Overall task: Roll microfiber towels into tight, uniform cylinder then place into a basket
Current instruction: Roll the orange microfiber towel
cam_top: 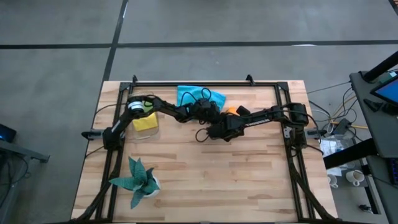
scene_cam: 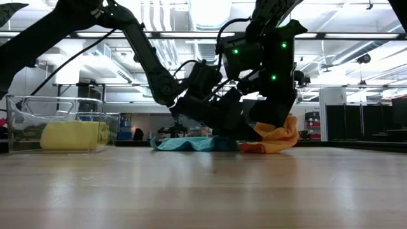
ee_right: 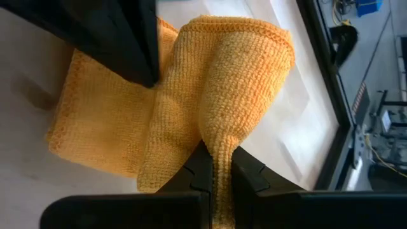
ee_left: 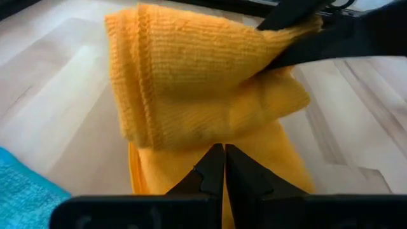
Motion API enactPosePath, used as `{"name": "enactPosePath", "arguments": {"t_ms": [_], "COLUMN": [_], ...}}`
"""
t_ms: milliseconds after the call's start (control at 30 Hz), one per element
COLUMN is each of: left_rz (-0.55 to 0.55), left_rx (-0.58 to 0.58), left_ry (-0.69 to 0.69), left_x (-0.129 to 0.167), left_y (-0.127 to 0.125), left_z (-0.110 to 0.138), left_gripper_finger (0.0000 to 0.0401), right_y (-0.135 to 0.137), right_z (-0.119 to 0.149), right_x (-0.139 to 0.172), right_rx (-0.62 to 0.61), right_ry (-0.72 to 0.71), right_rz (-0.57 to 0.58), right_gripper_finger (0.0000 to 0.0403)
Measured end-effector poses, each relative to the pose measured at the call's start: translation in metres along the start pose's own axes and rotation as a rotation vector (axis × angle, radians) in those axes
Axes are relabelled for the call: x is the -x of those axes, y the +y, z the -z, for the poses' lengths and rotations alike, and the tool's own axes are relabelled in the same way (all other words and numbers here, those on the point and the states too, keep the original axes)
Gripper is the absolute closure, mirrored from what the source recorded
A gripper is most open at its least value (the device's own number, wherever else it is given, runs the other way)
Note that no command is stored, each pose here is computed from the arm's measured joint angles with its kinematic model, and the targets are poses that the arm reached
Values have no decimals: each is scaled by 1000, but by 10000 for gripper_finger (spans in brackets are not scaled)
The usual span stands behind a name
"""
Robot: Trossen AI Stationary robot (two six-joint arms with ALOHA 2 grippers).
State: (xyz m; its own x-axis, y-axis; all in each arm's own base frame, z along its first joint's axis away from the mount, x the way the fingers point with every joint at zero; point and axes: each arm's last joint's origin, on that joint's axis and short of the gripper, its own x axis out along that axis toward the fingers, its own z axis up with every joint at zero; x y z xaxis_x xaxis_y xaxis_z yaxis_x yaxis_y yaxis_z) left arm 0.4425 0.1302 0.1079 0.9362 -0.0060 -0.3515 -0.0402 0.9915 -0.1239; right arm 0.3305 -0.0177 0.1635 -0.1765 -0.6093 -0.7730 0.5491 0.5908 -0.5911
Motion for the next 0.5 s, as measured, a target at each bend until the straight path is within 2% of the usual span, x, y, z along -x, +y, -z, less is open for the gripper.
{"name": "enactPosePath", "arguments": {"t_ms": [500], "left_rz": [-4], "left_rx": [-9], "left_ry": [16], "left_x": [1], "left_y": [0], "left_z": [5], "left_gripper_finger": [401], "right_y": [8], "right_z": [0], "right_x": [-8], "right_rx": [-1], "right_ry": [-6], "right_rz": [-16], "right_gripper_finger": [390]}}
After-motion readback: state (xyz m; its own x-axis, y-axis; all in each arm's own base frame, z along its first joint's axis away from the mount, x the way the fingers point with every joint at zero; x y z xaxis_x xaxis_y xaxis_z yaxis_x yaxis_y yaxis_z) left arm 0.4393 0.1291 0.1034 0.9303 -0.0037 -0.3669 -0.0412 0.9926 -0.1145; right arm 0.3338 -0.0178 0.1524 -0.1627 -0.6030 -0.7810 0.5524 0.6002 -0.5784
